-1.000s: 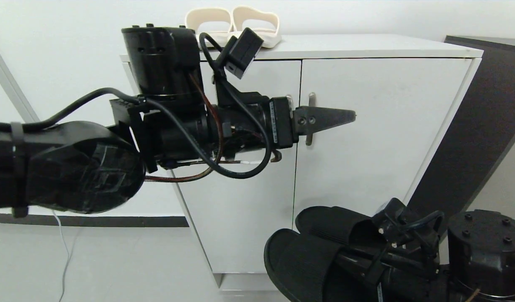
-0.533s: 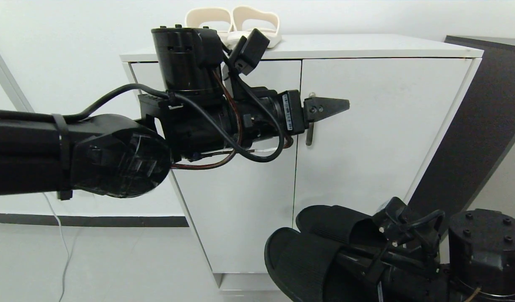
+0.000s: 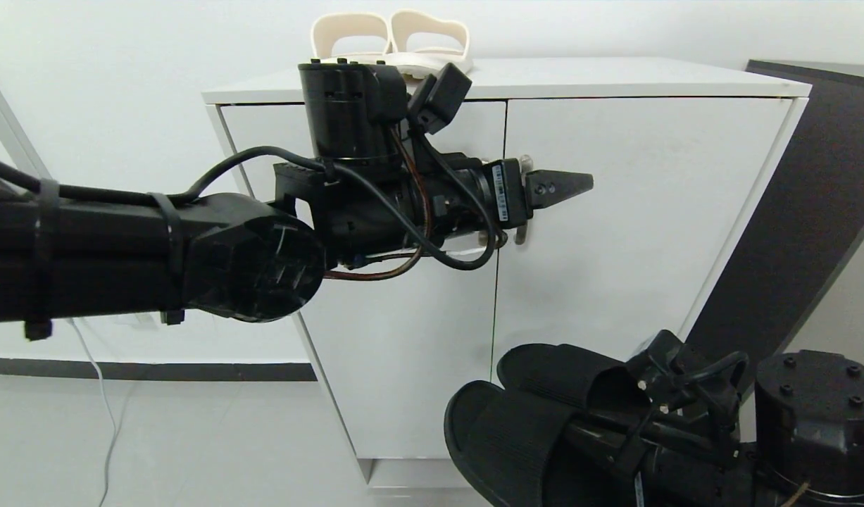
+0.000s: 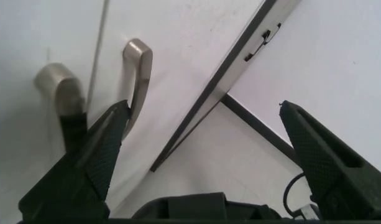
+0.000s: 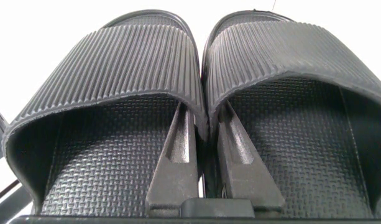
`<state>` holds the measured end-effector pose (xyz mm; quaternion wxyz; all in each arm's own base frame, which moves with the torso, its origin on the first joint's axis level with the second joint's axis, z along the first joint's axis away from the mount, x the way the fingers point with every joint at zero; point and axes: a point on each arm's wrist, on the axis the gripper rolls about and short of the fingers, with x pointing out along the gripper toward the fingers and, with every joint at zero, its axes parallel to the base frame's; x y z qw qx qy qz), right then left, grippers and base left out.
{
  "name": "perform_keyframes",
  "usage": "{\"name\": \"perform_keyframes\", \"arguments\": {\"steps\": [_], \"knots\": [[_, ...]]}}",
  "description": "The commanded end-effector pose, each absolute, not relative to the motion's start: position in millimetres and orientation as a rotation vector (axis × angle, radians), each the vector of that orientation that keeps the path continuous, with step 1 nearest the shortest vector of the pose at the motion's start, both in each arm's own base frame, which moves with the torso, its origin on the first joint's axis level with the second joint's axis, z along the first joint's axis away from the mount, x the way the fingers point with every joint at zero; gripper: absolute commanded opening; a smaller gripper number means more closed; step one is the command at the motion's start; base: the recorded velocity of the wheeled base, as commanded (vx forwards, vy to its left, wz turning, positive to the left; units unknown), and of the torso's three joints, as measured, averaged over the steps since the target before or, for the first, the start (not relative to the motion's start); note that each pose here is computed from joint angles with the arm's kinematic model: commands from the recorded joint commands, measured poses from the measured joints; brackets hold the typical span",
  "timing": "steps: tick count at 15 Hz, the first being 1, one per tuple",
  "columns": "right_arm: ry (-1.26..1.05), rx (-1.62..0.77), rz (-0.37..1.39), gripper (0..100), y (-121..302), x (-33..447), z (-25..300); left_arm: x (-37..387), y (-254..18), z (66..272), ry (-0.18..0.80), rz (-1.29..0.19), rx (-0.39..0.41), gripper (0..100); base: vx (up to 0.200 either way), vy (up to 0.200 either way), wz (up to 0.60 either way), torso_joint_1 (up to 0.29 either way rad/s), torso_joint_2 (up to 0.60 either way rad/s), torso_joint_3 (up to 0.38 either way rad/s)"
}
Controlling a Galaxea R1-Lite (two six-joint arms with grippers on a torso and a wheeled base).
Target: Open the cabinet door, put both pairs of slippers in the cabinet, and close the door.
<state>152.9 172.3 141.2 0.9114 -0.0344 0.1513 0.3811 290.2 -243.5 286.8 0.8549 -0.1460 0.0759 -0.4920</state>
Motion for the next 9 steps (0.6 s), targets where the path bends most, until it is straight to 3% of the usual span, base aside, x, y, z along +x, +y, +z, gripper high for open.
{"name": "perform_keyframes", "arguments": {"steps": [1,3,4,9], "knots": [[0.314,-0.073,0.786,0,171.6,152.2,140.8,298.6,-249.2,279.6,0.171,-1.029,-0.306,100,0.000,0.000,0.00,0.000,0.00,0.000],[0.314,-0.073,0.786,0,171.8,152.4,140.6,299.7,-249.3,277.9,0.176,-1.027,-0.305,100,0.000,0.000,0.00,0.000,0.00,0.000],[0.315,-0.074,0.786,0,171.8,152.3,140.4,299.3,-249.0,278.5,0.174,-1.027,-0.305,0,0.000,0.000,0.00,0.000,0.00,0.000],[0.326,-0.074,0.796,0,170.9,150.4,138.2,292.8,-244.6,280.4,0.177,-1.030,-0.306,0,0.000,0.000,0.00,0.000,0.00,0.000]]}}
